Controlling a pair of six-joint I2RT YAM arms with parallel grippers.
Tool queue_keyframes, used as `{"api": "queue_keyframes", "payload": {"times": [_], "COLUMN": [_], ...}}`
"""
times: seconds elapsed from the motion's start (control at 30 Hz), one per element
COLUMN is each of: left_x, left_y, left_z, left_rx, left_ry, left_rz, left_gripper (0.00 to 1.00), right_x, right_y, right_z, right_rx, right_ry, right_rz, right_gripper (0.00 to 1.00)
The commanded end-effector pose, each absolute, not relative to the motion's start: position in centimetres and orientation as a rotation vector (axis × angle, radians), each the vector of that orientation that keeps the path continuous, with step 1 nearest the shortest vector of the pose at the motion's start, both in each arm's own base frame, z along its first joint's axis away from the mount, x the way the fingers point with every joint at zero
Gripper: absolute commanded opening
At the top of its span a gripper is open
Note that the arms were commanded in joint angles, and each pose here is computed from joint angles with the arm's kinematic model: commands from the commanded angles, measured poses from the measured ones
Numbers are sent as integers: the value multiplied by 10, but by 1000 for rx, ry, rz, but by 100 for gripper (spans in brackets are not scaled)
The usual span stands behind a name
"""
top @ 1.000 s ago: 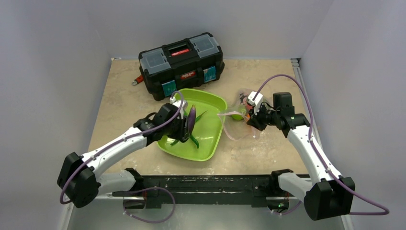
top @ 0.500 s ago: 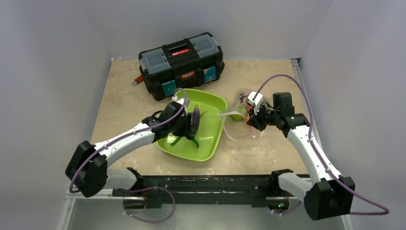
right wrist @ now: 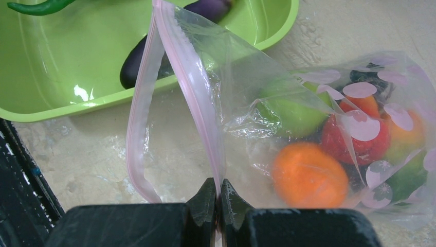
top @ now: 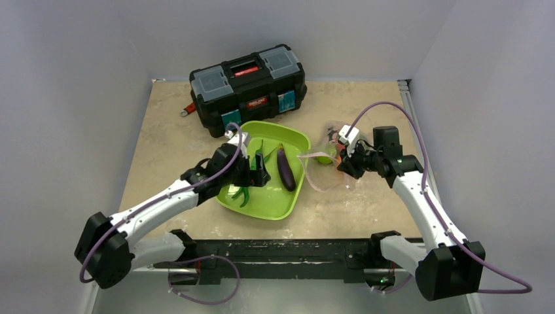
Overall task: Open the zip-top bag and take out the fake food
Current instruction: Place the fake vegetable in the bin.
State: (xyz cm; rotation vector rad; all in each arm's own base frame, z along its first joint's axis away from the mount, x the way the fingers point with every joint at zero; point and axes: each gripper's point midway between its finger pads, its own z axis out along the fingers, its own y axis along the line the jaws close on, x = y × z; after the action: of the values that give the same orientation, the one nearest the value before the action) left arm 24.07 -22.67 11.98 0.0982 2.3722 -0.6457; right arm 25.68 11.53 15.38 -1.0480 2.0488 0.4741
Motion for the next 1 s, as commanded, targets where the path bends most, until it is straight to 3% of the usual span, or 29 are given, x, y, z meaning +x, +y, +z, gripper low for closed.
{"api": "queue_keyframes", "payload": {"times": [0.0, 0.5, 0.97], "left_x": [250, 214, 170], "left_y": [-208, -221, -290], "left_z": [137, 173, 217], "left_rx": [19, 126, 360], "left_ry": [2244, 2100, 1864], "left_rz": [-600, -877, -1155], "left_gripper": [100, 100, 98], "right_x": [259, 253, 240], "right_y": [117, 120, 135], "right_z": [153, 154, 165], "right_rx": [-1061, -1091, -1143], "right_ry": [2026, 2017, 1950], "right_rz": [486, 517, 642], "right_gripper": [0, 0, 0]}}
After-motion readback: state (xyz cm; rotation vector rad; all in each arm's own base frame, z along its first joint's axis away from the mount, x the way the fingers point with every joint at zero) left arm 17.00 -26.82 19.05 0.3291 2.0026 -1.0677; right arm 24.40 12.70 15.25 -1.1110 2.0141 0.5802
